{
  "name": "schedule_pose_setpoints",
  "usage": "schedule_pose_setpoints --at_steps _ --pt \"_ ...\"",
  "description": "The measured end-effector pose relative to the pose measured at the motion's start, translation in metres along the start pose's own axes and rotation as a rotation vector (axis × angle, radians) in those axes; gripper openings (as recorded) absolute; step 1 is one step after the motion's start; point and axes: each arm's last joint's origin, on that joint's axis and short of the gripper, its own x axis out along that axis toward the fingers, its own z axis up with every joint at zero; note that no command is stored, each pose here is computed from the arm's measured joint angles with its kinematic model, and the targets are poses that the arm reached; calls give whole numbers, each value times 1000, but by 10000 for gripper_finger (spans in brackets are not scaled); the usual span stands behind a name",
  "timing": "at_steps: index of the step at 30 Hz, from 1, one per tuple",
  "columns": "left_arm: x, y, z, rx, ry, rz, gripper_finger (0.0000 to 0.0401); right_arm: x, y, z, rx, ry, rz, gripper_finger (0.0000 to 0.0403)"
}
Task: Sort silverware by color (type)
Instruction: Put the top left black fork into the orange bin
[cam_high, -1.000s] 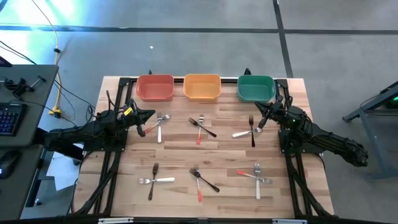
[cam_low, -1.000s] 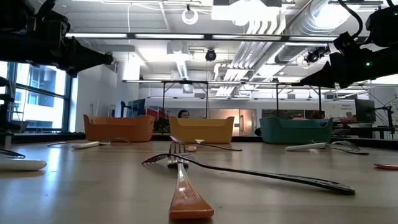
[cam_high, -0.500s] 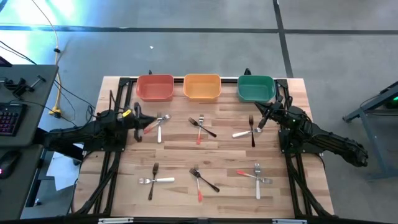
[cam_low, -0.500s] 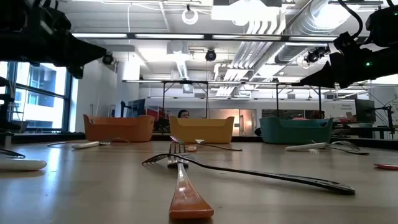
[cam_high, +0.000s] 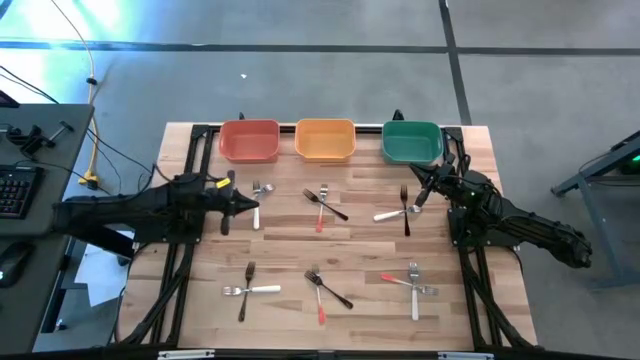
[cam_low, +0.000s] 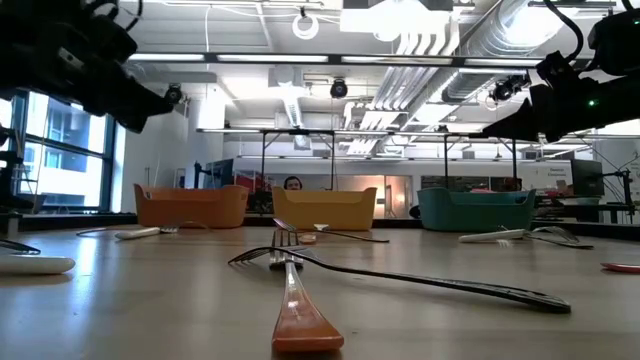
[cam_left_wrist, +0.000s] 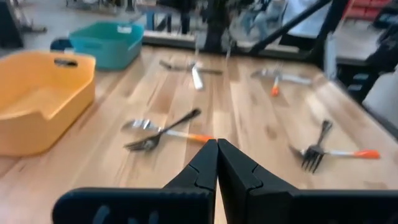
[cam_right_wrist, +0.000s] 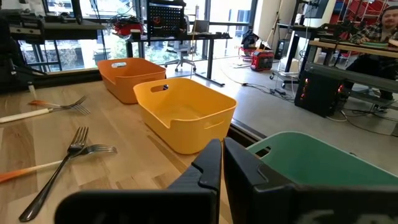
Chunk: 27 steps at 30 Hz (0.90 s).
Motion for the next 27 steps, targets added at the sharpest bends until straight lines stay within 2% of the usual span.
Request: schedule_pose_setpoints --at_steps 6,12,22,27 --pt "16 5 2 15 129 98 0 0 0 0 0 0 0 2" --pt "25 4 4 44 241 97 0 0 0 0 0 0 -1 2" --pt "27 -5 1 124 272 96 0 0 0 0 0 0 -4 2" --pt "26 -11 -1 186 294 140 0 0 0 0 0 0 -4 2"
